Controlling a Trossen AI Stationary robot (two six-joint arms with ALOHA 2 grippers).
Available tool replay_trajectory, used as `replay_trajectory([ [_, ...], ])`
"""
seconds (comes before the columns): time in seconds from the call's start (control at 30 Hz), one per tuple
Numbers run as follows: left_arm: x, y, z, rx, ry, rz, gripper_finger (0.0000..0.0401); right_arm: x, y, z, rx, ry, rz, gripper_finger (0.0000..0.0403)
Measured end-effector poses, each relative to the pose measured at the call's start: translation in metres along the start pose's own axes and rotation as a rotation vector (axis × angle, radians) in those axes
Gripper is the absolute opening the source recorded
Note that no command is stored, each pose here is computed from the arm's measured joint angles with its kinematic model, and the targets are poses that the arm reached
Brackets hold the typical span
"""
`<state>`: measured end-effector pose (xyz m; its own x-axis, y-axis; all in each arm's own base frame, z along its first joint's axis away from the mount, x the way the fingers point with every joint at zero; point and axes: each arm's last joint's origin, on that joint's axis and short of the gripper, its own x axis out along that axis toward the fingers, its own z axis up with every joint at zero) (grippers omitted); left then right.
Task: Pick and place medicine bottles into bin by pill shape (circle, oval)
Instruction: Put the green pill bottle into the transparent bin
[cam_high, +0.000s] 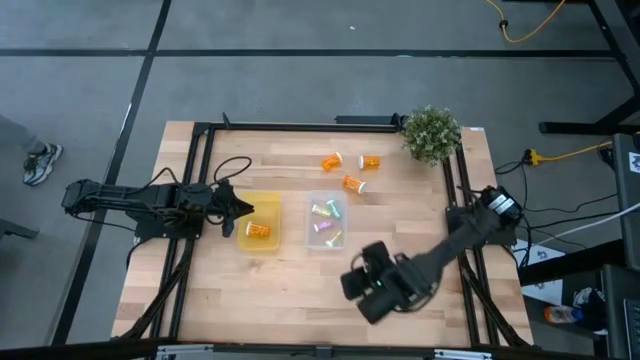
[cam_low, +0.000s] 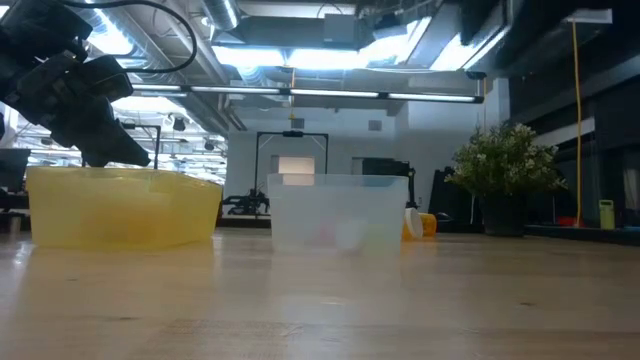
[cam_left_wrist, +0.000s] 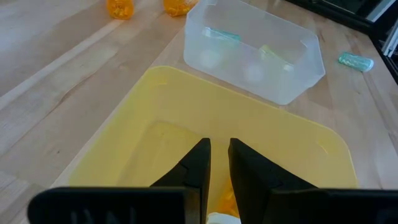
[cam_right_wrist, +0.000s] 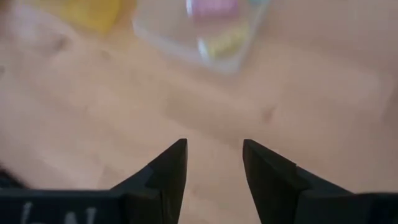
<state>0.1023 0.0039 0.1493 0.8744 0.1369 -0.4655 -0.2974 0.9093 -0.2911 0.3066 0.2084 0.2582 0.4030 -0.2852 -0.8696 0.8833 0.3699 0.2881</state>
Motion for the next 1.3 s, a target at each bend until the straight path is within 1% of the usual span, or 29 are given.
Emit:
replay_trajectory([
  [0.17, 0.000, 0.000, 0.000, 0.000, 0.000, 0.000, 0.0050, -0.003, -0.008, -0.032, 0.088, 0.033, -0.030, 0.0156],
  [0.23, 0.000, 0.000, 0.000, 0.000, 0.000, 0.000, 0.0050, 0.000, -0.011, -0.045, 0.143, 0.072, -0.070, 0.0156],
  [0.37, 0.000, 0.000, 0.000, 0.000, 0.000, 0.000, 0.0050, 0.012, -0.018, -0.066, 0.239, 0.142, -0.190, 0.0156],
  [0.47, 0.000, 0.000, 0.000, 0.000, 0.000, 0.000, 0.0050, 0.018, -0.018, -0.075, 0.285, 0.170, -0.222, 0.0156],
  [0.77, 0.000, 0.000, 0.000, 0.000, 0.000, 0.000, 0.0050, 0.024, -0.020, -0.081, 0.313, 0.182, -0.266, 0.0156],
  [1.03, 0.000, 0.000, 0.000, 0.000, 0.000, 0.000, 0.0050, 0.024, -0.020, -0.081, 0.326, 0.185, -0.276, 0.0156],
  [1.17, 0.000, 0.000, 0.000, 0.000, 0.000, 0.000, 0.0050, 0.028, -0.024, -0.083, 0.344, 0.210, -0.321, 0.0156],
  [1.3, 0.000, 0.000, 0.000, 0.000, 0.000, 0.000, 0.0050, 0.033, -0.027, -0.084, 0.344, 0.205, -0.325, 0.0156],
])
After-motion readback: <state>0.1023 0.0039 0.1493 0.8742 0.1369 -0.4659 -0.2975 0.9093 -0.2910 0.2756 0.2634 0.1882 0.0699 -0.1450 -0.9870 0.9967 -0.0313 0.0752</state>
